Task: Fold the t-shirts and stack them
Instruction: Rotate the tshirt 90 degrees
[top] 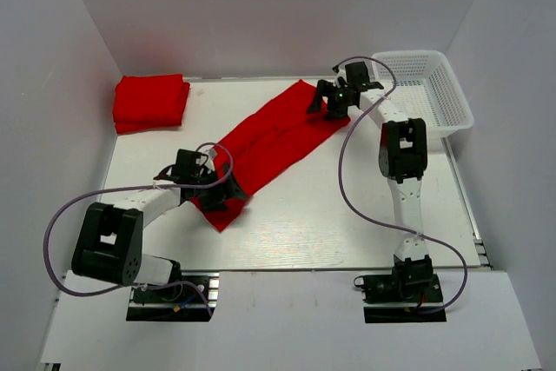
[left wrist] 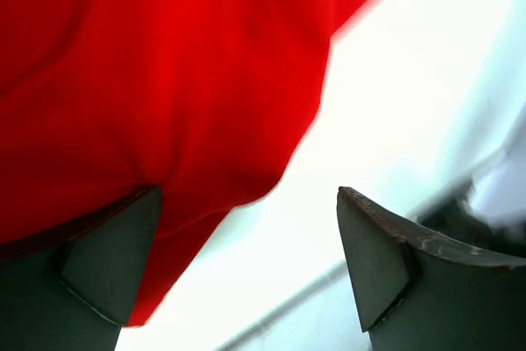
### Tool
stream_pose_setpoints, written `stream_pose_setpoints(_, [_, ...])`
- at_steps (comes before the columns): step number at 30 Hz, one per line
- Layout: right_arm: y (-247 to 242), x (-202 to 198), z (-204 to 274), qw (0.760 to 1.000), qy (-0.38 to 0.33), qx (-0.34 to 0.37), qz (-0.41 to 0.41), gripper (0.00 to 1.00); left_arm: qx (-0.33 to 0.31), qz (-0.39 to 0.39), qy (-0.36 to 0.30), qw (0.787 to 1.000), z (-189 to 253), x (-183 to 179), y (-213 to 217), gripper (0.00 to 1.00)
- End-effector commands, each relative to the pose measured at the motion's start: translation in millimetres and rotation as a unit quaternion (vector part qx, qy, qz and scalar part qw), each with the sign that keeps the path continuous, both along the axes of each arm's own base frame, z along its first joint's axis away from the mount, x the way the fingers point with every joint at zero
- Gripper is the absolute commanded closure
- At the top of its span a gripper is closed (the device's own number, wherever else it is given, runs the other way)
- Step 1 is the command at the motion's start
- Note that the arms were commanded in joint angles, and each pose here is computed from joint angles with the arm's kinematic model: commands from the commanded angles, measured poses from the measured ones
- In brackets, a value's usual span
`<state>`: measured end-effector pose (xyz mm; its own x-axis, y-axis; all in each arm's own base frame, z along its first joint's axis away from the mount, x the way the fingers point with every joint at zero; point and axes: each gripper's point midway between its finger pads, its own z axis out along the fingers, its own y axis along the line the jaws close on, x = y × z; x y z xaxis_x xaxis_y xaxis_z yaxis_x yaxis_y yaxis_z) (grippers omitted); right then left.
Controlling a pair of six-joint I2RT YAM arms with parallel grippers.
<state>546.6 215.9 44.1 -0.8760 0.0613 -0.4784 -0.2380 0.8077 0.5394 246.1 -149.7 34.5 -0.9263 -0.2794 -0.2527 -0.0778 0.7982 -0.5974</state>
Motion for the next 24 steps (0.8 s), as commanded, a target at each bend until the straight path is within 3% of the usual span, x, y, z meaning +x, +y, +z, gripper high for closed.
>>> stream_pose_setpoints(1, [45.3, 10.2, -12.6, 0.996, 0.008, 0.091, 0.022, 0.10, -0.001, -0.049, 0.177, 0.983, -37.0, -90.1, -15.4, 0.00])
stream_pose_setpoints(5, [78.3, 28.6, -10.3, 0.992, -0.028, 0.124, 0.024, 0.10, 0.011, -0.111, 0.216, 0.970, -45.5, -104.7, -42.6, 0.00])
stream_pose_setpoints(6, [90.1, 36.0, -0.8, 0.989, -0.047, 0.141, 0.024, 0.10, 0.030, -0.139, 0.248, 0.958, -53.2, -122.6, -48.4, 0.00])
stream_pose_setpoints(9, [99.1, 57.5, 5.8, 0.985, -0.091, 0.150, -0.001, 0.10, 0.042, -0.193, 0.265, 0.944, -48.4, -140.2, -70.3, 0.00])
stream_pose_setpoints(16, [116.5, 71.5, -4.0, 0.976, -0.113, 0.187, -0.011, 0.10, 0.049, -0.281, 0.254, 0.924, -18.9, -161.0, -117.0, 0.00])
stream_pose_setpoints(21, [113.6, 77.4, 18.7, 0.973, -0.142, 0.179, -0.009, 0.10, 0.068, -0.322, 0.203, 0.922, 0.7, -136.4, -150.5, 0.00])
stream_pose_setpoints(24, [105.3, 78.8, 36.1, 0.974, -0.164, 0.159, 0.001, 0.10, 0.123, -0.331, 0.172, 0.920, 10.6, -113.9, -153.1, 0.00])
